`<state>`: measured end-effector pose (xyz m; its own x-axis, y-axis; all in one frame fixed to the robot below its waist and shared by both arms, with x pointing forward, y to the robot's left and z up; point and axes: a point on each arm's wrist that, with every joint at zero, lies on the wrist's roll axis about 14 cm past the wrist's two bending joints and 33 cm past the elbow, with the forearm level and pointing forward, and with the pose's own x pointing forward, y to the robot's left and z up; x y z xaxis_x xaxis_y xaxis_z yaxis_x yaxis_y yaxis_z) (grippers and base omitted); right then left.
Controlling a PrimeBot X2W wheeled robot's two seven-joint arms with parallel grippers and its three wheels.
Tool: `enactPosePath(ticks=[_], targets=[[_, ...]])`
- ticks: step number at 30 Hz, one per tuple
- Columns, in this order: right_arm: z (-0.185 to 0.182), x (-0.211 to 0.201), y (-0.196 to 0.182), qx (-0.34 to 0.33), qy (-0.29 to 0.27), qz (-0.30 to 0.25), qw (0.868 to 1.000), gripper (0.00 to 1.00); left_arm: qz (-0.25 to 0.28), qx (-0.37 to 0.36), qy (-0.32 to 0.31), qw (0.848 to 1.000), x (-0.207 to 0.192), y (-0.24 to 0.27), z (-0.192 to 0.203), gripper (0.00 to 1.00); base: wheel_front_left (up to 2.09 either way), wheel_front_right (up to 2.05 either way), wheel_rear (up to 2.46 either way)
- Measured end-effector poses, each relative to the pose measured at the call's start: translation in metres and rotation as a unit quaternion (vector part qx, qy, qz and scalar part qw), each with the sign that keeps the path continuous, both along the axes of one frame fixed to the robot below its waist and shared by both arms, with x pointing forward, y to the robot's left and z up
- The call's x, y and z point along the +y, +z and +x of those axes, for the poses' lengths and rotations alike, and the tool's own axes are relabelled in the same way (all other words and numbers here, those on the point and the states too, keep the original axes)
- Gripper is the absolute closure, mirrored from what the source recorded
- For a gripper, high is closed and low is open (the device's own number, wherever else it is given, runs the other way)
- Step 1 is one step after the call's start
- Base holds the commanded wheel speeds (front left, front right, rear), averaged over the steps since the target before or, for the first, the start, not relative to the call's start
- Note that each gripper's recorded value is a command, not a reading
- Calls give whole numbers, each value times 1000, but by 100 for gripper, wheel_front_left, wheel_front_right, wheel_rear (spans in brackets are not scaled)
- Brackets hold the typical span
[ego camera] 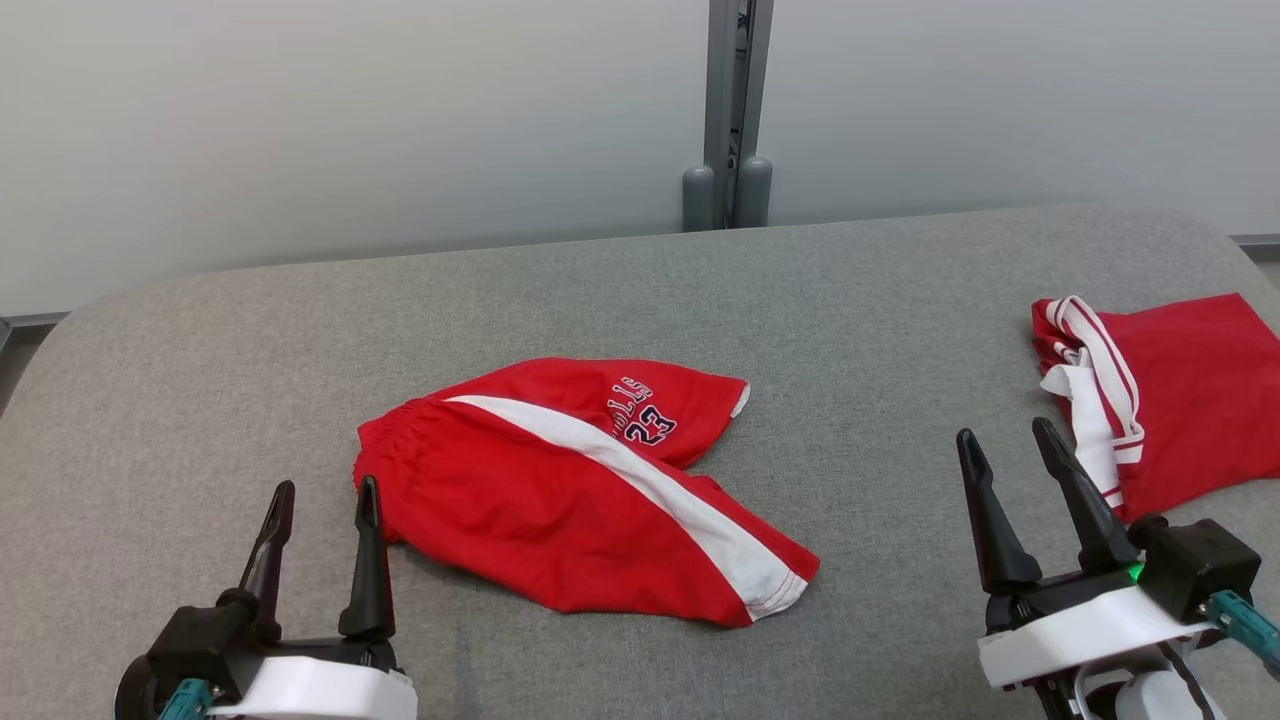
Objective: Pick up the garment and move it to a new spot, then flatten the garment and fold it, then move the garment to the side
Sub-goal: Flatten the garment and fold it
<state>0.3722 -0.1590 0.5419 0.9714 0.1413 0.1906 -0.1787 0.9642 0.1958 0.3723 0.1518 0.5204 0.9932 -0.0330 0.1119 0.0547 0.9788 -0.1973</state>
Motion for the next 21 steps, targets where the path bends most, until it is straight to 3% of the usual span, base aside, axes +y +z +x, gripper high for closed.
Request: enactPosePath(ticks=[21], targets=[[0, 4, -2, 3, 6, 0, 1000, 0, 0, 12, 3, 1000, 2, -9, -2, 0, 0, 0, 0]])
